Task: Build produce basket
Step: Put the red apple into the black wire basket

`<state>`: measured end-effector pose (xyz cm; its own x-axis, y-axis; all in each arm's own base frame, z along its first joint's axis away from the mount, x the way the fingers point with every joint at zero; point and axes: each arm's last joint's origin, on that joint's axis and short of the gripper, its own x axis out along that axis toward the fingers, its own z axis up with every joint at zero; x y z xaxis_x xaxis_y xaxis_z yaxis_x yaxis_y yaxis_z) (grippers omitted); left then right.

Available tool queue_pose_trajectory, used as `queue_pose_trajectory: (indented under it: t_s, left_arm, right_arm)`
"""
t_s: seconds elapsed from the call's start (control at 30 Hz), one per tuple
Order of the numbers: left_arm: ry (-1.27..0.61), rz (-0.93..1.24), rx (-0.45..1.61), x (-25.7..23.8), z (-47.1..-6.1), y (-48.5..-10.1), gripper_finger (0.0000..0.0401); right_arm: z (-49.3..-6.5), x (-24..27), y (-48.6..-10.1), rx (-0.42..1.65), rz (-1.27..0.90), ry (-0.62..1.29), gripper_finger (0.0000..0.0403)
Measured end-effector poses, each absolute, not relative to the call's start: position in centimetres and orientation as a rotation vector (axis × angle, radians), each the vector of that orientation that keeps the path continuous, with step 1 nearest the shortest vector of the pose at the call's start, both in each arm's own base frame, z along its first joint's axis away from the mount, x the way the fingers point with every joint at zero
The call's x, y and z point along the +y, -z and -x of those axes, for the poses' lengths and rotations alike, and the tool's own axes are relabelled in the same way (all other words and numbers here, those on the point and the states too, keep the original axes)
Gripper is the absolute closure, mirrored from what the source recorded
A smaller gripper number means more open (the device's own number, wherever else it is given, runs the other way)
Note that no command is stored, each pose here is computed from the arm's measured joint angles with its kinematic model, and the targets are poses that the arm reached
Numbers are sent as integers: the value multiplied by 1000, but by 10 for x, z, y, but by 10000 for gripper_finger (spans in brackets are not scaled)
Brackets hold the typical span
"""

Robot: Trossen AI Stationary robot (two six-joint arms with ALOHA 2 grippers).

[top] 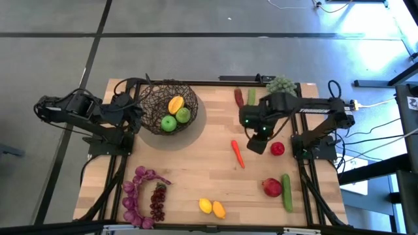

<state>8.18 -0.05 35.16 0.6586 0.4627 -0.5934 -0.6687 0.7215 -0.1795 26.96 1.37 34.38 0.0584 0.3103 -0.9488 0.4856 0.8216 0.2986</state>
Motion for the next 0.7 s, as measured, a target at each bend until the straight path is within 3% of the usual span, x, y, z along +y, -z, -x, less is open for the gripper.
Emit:
queue_pose_trajectory:
  t_s: [0.13,0.37,0.7]
  left_arm:
    - [-661,406,547,-1,-82,-352,309]
    - [-661,406,547,-1,-82,-352,309]
    - [-653,380,555,-1,-82,-352,309]
  right_arm:
    - [-273,17,-327,1571,-741,56,306]
    - [-282,18,-300,1529,-706,-58,306]
    - [-288,20,-273,1495,-799,-101,306]
